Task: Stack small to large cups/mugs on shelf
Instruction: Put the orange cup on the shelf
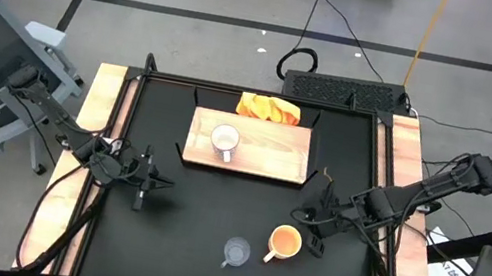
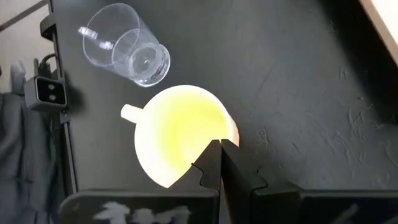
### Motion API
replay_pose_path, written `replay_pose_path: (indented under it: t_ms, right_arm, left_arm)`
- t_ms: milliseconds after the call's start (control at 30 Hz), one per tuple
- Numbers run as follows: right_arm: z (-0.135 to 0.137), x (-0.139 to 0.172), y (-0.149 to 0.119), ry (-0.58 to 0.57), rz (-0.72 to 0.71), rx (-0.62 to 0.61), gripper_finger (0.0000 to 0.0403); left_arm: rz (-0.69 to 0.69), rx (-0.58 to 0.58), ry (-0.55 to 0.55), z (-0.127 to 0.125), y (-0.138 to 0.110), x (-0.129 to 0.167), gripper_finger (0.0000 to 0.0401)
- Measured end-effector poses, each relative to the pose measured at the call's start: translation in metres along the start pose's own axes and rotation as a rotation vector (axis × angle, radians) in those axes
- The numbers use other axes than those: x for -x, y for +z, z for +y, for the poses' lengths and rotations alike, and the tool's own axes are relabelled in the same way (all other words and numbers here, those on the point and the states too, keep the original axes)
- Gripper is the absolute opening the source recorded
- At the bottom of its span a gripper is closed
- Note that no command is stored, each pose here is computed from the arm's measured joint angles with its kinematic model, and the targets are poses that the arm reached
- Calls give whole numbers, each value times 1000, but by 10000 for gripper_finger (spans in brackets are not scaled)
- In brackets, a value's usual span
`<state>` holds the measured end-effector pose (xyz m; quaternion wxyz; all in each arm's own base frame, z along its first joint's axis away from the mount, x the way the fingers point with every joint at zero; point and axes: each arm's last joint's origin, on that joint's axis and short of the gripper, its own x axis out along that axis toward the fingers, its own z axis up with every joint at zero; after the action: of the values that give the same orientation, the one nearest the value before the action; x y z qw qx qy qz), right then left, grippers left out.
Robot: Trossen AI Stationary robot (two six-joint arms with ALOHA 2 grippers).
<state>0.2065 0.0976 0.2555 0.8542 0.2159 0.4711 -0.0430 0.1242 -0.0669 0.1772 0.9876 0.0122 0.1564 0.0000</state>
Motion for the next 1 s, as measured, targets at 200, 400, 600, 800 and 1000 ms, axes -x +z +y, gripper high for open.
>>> replay_pose_path:
  t_ms: [200,400,600,800,1000]
  right_arm:
    - [-3,0,3,43,38,-23,21]
    - [-9,-1,9,48,50,-104,100]
    - [-12,-9,12,62,111,-156,169]
    - [-12,-29,12,49,196,-159,179]
    - [-13,-39,11,37,240,-158,177]
  left_arm:
    - [0,-1,0,0,0,0,24]
    - [0,-1,0,0,0,0,24]
    - [0,-1,0,0,0,0,24]
    - [0,-1,0,0,0,0,24]
    - [0,-3,0,0,0,0,24]
